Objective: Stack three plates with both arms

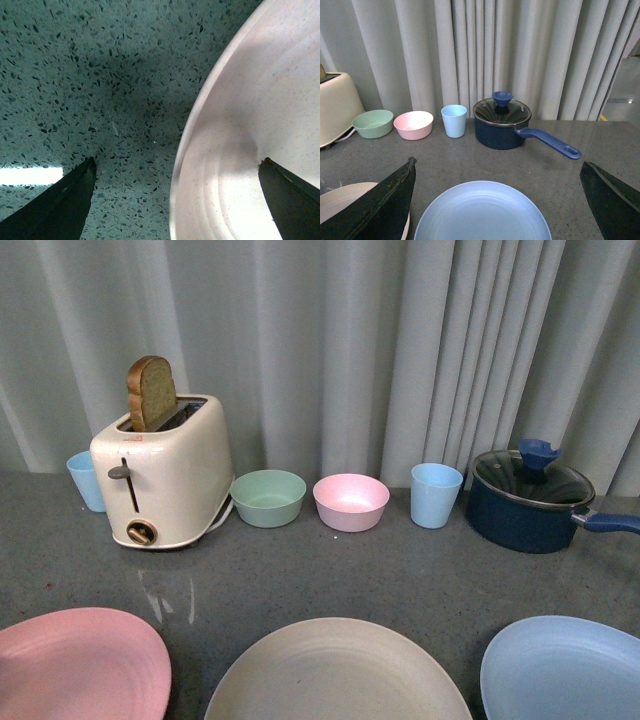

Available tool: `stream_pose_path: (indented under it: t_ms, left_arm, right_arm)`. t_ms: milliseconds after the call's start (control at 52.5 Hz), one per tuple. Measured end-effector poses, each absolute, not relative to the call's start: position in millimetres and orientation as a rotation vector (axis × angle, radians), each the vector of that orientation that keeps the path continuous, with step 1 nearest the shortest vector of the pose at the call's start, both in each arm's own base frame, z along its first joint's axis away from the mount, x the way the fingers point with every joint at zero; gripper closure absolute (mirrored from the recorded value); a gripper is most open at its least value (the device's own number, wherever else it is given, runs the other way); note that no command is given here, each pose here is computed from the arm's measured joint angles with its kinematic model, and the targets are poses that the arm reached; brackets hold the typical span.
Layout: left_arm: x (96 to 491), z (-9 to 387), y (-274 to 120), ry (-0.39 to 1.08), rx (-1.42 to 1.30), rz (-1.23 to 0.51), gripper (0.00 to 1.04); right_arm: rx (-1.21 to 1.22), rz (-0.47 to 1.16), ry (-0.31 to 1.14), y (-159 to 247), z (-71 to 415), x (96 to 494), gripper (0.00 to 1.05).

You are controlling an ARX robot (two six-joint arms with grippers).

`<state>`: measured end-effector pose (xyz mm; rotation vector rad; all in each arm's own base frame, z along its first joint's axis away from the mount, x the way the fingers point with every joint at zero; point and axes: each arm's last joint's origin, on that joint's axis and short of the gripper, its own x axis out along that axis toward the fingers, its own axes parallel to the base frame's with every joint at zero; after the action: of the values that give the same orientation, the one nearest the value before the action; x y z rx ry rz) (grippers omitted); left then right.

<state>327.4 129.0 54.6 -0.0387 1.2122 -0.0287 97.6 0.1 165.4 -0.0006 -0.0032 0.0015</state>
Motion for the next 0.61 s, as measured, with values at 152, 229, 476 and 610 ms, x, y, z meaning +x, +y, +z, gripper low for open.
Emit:
stream_pose_path:
  t_ms: [152, 229, 476, 610]
  left_arm:
    - [327.1, 53.9, 128.6, 1.219, -0.047, -0.038, 0.09]
    - [327.6, 53.6, 128.8, 1.223, -0.052, -0.042, 0.22]
    - [329.5, 53.1, 131.7, 1.235, -0.104, -0.06, 0.61]
    - [329.8, 54.6, 139.6, 1.23, -0.141, -0.053, 0.84]
  right_arm:
    - [-0.001, 0.002, -0.003, 0.1, 165.4, 97.6, 0.07]
    - [-0.001, 0.002, -0.003, 0.1, 165.4, 97.6, 0.07]
    - [-0.001, 0.002, -0.003, 0.1, 165.4, 97.6, 0.07]
    - [-0.001, 0.002, -0.003, 0.1, 165.4, 97.6, 0.07]
